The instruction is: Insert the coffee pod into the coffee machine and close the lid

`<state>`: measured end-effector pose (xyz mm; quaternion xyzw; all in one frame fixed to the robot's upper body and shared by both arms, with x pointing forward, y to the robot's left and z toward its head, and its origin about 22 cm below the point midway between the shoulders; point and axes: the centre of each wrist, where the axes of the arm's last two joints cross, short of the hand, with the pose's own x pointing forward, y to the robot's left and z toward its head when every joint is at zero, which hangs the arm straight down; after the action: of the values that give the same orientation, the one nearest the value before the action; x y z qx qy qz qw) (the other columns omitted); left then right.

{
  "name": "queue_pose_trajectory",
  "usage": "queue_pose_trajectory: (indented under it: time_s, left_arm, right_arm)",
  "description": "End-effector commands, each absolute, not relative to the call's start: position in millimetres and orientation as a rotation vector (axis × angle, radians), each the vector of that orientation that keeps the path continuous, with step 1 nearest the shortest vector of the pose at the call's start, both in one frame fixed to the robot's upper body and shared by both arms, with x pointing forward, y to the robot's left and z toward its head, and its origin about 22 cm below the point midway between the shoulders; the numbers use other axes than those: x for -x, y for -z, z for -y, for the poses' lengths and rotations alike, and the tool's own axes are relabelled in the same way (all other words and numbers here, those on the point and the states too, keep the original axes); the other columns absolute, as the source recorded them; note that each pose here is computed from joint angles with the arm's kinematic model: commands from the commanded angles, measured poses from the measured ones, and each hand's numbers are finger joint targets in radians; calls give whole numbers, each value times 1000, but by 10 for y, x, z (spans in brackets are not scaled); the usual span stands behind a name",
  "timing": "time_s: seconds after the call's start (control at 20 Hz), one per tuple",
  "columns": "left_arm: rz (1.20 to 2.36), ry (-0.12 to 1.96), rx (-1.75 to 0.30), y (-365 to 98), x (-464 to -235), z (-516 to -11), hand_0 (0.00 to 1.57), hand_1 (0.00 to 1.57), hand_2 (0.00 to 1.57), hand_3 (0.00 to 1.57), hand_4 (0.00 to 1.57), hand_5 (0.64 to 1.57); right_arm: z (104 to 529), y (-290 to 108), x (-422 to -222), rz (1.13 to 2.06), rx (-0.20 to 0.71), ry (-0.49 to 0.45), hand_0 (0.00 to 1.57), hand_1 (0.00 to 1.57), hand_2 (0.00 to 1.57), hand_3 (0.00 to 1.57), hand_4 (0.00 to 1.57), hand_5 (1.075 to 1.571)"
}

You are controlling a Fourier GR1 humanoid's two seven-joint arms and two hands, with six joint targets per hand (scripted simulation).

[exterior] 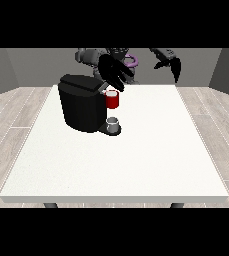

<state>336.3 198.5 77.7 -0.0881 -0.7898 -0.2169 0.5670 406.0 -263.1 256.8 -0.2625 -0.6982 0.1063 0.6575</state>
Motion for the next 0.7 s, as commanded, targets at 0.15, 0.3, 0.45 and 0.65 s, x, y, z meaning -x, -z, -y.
queue_pose_trajectory:
  time_s: [0.15, 0.3, 0.45, 0.65]
  left_arm:
    - [1926, 559, 241, -1049, -3490, -1942, 0, 0, 0, 0, 0, 1571]
    - [1961, 583, 256, -1183, -3480, -1807, 0, 0, 0, 0, 278, 1571]
    - [1943, 567, 240, -1090, -3431, -1811, 0, 0, 0, 0, 297, 1571]
    - [1940, 534, 233, -1119, -3419, -1900, 0, 0, 0, 0, 349, 1571]
  right_arm:
    - [1949, -3008, -4023, 1963, 373, -335, 0, 0, 0, 0, 0, 1571]
    - [1798, -2962, -4098, 1991, 323, -356, 0, 0, 0, 0, 0, 1571]
    - [1764, -3008, -4174, 2003, 323, -324, 0, 0, 0, 0, 53, 1571]
    - [1709, -2966, -4243, 2019, 275, -330, 0, 0, 0, 0, 0, 1571]
